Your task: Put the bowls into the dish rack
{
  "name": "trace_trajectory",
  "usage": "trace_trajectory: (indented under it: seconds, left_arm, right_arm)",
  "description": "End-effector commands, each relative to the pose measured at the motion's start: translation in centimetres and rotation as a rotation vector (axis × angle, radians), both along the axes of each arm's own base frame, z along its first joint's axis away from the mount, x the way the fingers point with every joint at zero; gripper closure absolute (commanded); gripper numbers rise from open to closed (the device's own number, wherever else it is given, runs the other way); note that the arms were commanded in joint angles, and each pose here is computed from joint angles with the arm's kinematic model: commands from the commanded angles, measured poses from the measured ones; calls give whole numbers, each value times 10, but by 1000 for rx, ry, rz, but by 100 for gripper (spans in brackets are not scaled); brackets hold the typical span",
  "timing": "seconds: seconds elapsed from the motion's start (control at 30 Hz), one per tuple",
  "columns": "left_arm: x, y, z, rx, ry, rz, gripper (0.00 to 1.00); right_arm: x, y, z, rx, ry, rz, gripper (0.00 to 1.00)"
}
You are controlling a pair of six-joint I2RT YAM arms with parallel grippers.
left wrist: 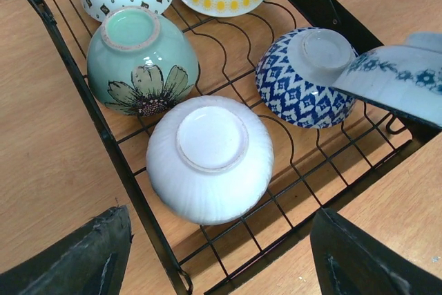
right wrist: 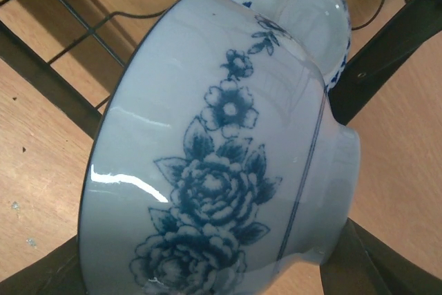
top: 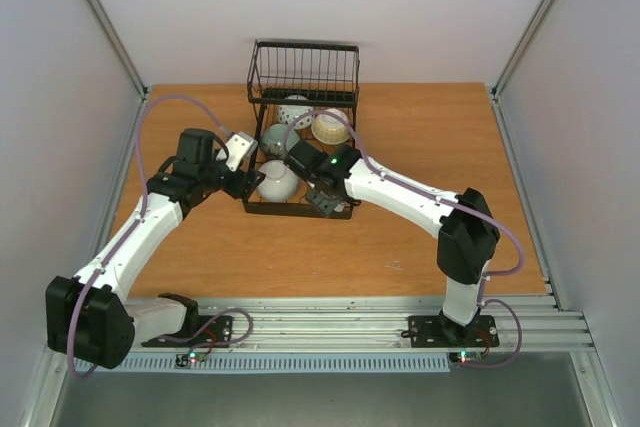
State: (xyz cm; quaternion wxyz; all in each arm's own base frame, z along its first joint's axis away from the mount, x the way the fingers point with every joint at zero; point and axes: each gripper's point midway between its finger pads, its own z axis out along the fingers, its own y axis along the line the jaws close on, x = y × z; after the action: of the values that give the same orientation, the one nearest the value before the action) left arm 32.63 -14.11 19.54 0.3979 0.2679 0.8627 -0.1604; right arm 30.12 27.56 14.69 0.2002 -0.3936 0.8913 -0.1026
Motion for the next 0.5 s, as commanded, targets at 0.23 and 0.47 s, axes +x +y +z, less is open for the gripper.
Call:
trace_trajectory:
  seconds: [0.23, 0.47]
  left_arm:
    - [8, 0, 8, -26, -36, 9, 28]
    - [9, 1, 8, -28, -35, 9, 27]
  right_arm:
    - [19, -11, -8, -110, -27, -11, 99]
    - [34, -13, -25, -189, -41, -21, 99]
